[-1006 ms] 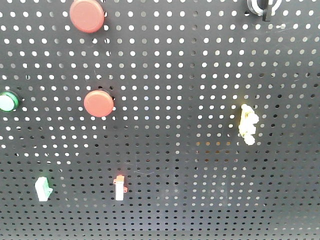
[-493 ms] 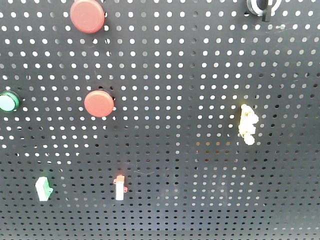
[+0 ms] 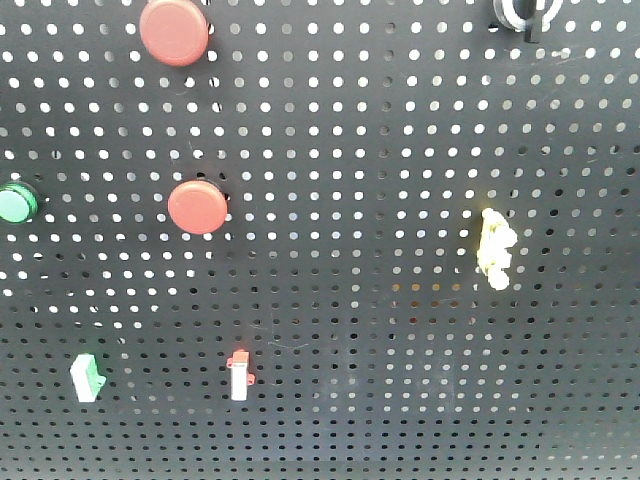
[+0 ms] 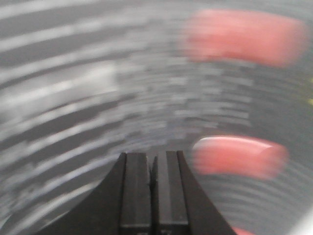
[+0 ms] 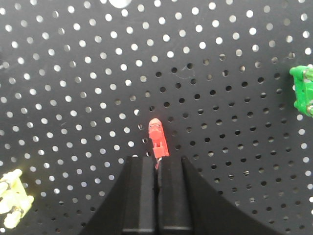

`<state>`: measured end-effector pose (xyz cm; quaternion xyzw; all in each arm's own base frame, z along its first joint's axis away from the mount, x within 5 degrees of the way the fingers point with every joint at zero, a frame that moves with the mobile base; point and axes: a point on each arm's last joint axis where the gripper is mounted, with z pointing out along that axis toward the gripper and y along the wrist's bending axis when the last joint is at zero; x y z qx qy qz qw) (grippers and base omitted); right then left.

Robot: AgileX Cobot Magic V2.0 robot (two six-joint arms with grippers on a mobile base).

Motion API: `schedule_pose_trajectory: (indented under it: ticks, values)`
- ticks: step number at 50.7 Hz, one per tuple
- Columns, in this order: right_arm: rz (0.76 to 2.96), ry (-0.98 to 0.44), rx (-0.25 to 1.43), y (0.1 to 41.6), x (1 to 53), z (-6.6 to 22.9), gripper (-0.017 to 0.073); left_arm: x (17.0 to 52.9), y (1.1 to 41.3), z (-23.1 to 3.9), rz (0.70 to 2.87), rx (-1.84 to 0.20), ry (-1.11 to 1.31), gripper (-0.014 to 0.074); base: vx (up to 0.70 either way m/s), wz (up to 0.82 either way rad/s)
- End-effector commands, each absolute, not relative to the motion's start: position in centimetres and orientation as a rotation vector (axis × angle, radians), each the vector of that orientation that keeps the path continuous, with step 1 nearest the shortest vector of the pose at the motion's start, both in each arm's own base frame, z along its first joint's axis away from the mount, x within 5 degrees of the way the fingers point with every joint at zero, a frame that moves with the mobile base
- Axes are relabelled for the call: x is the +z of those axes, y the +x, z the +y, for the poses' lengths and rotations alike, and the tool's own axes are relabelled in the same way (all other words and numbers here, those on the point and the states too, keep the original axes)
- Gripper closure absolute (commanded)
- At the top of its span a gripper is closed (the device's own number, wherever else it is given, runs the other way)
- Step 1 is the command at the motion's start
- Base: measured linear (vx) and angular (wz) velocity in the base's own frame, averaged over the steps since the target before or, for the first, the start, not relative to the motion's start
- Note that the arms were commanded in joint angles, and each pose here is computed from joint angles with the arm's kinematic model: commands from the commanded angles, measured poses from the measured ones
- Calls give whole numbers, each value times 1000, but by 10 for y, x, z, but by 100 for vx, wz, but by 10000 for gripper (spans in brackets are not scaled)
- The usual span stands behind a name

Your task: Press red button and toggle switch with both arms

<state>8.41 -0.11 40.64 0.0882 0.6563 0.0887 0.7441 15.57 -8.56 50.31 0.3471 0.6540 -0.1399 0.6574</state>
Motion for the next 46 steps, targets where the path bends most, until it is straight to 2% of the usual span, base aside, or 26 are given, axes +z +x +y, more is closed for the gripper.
schedule_pose_trajectory:
  ticks: [1, 19, 46]
  values:
    - [1355, 179, 182, 86, 420, -2, 562, 530, 153, -108, 1326, -459, 903, 592, 0, 0]
    - [1419, 182, 178, 94, 414, -2, 562, 550, 197, -131, 1287, -458, 851, 592, 0, 0]
    - [1418, 182, 178, 94, 414, -2, 562, 548, 220, -130, 1291, -364, 740, 592, 0, 0]
